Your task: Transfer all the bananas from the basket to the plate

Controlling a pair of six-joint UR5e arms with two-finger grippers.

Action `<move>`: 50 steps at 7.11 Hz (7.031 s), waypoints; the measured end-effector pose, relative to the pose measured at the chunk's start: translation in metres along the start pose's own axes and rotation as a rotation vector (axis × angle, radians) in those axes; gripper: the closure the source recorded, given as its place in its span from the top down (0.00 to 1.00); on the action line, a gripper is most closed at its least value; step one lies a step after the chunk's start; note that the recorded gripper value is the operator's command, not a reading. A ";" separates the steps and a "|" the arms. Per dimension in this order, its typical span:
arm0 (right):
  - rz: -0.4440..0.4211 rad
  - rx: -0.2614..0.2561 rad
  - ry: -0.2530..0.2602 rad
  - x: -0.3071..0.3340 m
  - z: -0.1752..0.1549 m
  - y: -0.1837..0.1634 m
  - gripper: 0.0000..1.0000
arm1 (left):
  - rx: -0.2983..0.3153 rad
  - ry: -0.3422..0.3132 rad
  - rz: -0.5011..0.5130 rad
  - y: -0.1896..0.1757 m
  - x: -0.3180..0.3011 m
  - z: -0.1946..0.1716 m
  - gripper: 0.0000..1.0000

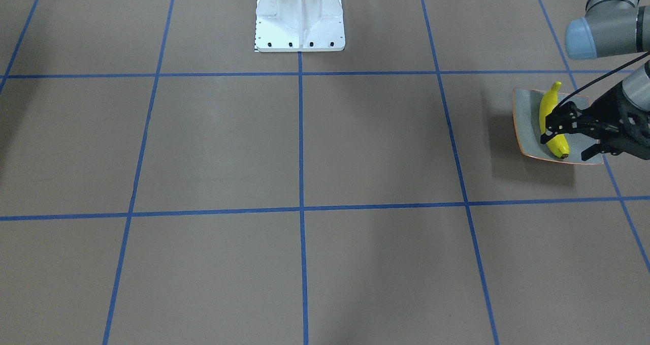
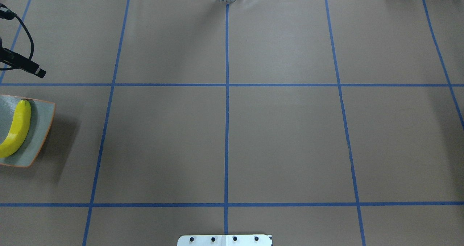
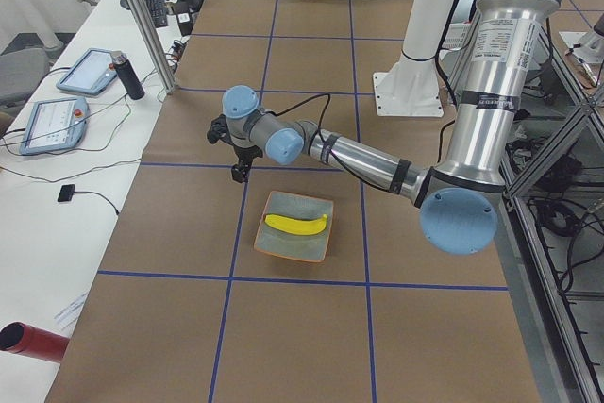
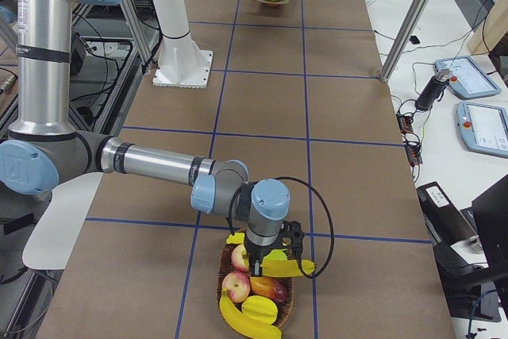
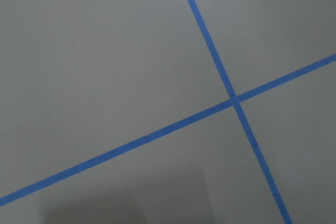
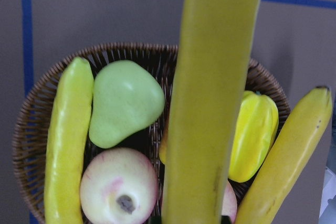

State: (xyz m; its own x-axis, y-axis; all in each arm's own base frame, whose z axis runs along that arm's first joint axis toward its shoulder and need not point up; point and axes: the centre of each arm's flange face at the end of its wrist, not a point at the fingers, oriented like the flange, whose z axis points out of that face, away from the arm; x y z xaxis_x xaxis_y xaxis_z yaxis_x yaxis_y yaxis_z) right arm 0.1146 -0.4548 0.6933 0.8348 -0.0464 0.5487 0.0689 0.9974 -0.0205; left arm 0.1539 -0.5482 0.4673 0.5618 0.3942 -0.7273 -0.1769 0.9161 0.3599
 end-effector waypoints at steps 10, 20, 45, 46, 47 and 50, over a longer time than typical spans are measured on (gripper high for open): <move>0.072 0.031 -0.282 -0.552 -0.136 -0.133 0.00 | 0.065 0.107 -0.116 -0.075 0.093 0.024 1.00; -0.039 -0.069 -0.604 -0.759 -0.165 -0.012 0.00 | 0.384 0.767 -0.298 -0.049 0.371 0.087 1.00; -0.043 -0.094 -0.619 -0.776 -0.150 0.005 1.00 | 0.359 0.812 -0.423 -0.077 0.444 0.121 0.00; -0.033 -0.094 -0.622 -0.776 -0.152 0.005 1.00 | 0.358 0.809 -0.425 -0.077 0.443 0.123 0.00; -0.025 -0.087 -0.633 -0.773 -0.157 0.003 1.00 | 0.357 0.804 -0.427 -0.077 0.441 0.125 0.00; 0.019 -0.055 -0.662 -0.732 -0.179 -0.027 1.00 | 0.351 0.773 -0.436 -0.078 0.430 0.138 0.00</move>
State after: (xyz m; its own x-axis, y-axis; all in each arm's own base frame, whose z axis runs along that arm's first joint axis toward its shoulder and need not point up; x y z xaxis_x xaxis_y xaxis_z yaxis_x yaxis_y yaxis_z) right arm -0.4009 -0.4571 0.1428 0.3250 0.0322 0.9452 0.1001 0.9926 -0.0682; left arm 0.5213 -0.4605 0.2069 -0.1911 0.0777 -0.9785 0.2453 0.9690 0.0291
